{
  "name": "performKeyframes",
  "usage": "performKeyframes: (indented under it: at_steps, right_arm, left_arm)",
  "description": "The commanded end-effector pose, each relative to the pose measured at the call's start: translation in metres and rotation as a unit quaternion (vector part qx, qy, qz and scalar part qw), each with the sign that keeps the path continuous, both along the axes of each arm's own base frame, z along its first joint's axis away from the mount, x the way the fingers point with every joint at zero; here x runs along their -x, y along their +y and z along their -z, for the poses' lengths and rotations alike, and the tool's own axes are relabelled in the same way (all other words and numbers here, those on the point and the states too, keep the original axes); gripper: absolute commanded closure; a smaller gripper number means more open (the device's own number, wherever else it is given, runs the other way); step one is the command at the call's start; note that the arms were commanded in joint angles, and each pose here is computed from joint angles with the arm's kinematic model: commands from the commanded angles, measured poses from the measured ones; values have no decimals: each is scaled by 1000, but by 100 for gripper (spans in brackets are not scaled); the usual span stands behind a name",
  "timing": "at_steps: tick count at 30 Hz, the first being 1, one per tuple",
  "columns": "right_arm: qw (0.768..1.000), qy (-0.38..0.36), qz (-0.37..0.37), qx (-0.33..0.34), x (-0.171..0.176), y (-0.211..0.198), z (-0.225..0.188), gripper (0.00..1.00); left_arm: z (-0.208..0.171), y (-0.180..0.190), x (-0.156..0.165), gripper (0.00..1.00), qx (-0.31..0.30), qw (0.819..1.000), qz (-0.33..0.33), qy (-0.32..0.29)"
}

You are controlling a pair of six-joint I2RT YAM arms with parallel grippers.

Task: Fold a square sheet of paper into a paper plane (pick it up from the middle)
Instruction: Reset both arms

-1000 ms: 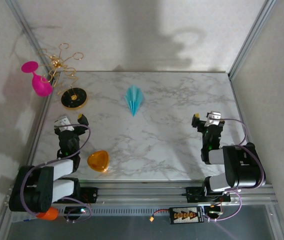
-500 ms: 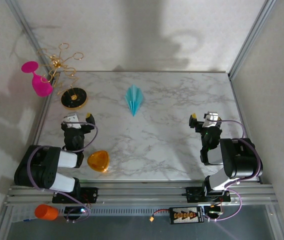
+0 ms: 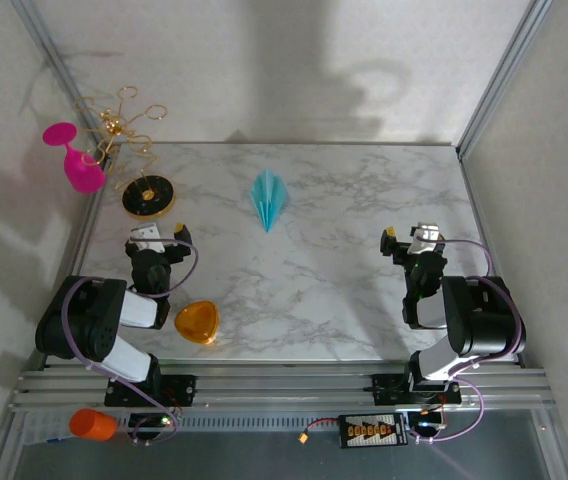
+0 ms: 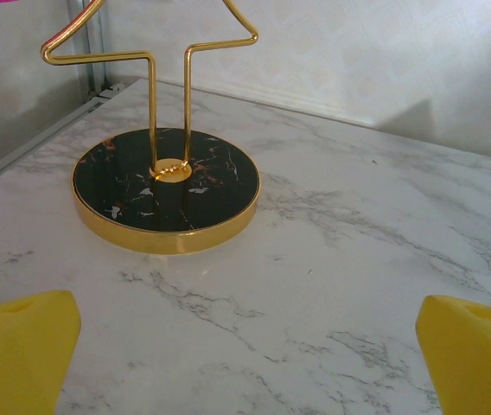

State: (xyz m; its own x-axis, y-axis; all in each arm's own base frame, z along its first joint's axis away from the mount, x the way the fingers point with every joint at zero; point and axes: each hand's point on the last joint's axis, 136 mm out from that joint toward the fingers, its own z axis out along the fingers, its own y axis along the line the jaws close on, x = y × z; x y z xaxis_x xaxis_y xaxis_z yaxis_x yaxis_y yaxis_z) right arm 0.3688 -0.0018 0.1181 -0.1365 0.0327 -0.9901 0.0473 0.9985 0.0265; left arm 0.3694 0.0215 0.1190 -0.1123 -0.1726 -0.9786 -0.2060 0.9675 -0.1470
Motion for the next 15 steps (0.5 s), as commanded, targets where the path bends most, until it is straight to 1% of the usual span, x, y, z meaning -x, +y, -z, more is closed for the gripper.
performKeyframes:
  at_steps: [1, 15]
  right_arm:
    - [1000, -11, -6, -4, -5, 1, -7, 1]
    - [1000, -9, -5, -4, -5, 1, -6, 1]
  left_arm:
    - [-11, -3, -4, 1, -5, 1000, 3, -21]
    - [-10, -3, -6, 1, -5, 1000, 5, -17]
